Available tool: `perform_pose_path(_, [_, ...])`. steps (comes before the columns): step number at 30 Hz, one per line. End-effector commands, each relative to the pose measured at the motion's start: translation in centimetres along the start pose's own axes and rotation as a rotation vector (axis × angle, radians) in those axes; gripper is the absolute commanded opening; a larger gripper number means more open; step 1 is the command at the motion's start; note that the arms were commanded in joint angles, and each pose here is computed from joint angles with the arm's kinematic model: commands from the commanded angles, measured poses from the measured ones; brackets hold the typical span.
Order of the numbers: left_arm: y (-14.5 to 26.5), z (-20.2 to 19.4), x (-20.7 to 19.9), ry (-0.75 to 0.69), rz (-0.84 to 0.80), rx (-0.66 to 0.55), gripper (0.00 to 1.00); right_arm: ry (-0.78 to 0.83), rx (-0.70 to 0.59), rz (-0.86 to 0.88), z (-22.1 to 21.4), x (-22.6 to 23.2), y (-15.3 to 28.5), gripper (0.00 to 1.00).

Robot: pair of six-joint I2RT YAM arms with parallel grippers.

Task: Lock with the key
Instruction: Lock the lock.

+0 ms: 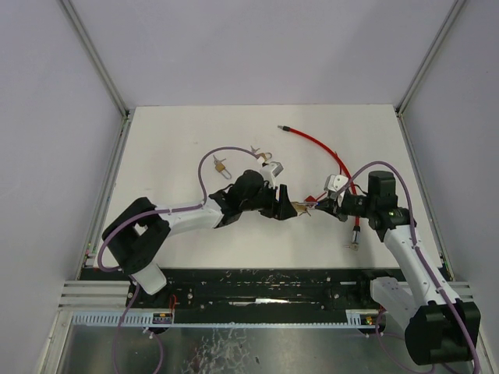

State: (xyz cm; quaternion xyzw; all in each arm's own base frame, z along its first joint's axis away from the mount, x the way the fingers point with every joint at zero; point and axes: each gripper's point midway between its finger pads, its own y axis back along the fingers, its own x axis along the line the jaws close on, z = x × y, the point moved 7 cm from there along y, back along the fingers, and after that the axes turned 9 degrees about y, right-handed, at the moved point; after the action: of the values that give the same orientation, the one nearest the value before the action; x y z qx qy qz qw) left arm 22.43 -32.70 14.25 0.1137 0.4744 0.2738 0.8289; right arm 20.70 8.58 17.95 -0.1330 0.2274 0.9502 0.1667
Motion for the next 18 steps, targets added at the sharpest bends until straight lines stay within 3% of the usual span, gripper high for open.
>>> perform_pose_path(1, [0.6, 0.6, -1.6, -0.045, -0.104, -0.019, 0.62, 0.085, -0.113, -0.059, 3.2, -2.2, 0.6, 0.00])
perform_pose_path(8, [1.4, 0.8, -1.6, -0.078, -0.117, -0.045, 0.63, 0.069, -0.136, -0.058, 3.5, -2.2, 0.9, 0.00])
perform_pose_path(18, [6.9, 4.3, -5.4, -0.331, -0.227, -0.312, 0.63, 0.070, -0.182, -0.038, 4.4, -1.8, 1.8, 0.00])
